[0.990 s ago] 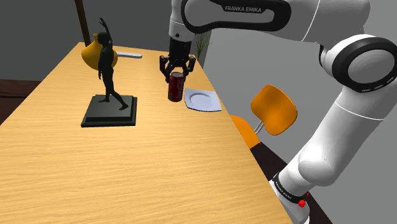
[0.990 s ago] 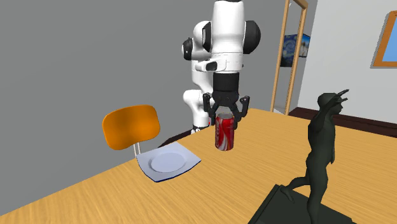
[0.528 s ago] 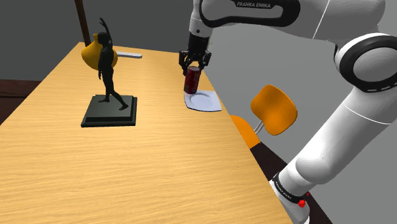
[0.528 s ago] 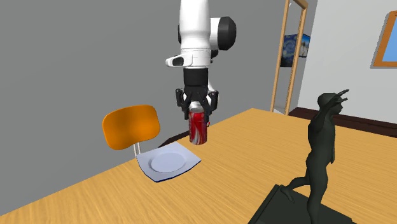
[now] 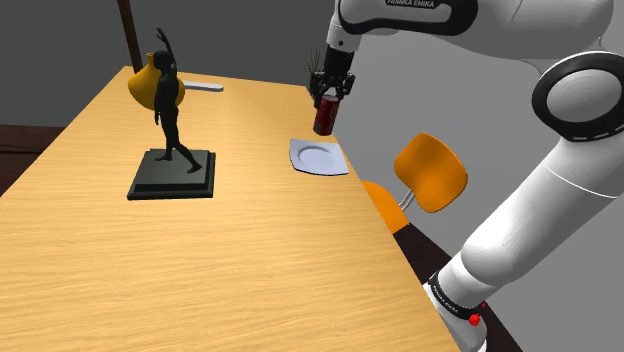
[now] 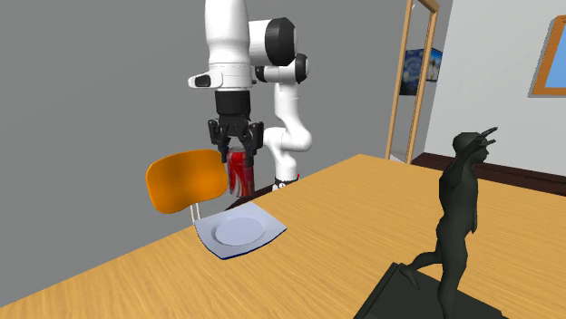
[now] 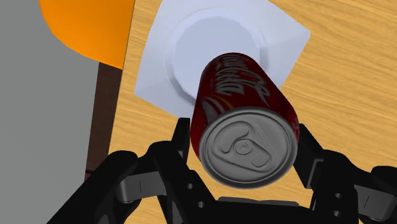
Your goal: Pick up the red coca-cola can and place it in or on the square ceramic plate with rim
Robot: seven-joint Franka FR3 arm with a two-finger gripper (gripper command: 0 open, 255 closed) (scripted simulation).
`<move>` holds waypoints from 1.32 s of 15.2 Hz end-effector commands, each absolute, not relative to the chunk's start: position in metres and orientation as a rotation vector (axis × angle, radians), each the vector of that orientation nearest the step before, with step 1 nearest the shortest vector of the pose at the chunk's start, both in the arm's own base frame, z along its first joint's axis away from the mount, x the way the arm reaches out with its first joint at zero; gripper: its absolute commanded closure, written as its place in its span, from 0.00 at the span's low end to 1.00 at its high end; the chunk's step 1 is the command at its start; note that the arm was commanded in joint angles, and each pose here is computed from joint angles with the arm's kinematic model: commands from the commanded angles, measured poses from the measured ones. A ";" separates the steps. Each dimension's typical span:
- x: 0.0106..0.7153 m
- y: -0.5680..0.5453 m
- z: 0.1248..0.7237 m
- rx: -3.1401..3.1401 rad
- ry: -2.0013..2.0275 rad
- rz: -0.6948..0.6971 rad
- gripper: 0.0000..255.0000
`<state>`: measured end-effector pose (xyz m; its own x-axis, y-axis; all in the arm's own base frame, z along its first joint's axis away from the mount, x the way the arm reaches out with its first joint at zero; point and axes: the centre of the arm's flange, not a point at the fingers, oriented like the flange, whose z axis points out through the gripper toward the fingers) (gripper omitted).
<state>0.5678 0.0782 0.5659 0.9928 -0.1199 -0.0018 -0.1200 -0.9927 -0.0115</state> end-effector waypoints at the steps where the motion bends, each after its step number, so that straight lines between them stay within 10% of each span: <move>1: 0.569 0.063 0.565 -3.124 0.185 0.000 1.00; 20: 0.569 0.063 0.468 -3.124 0.185 0.000 1.00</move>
<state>0.5696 0.0625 0.4709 0.9930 -0.1180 -0.0022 -0.1180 -0.9929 -0.0115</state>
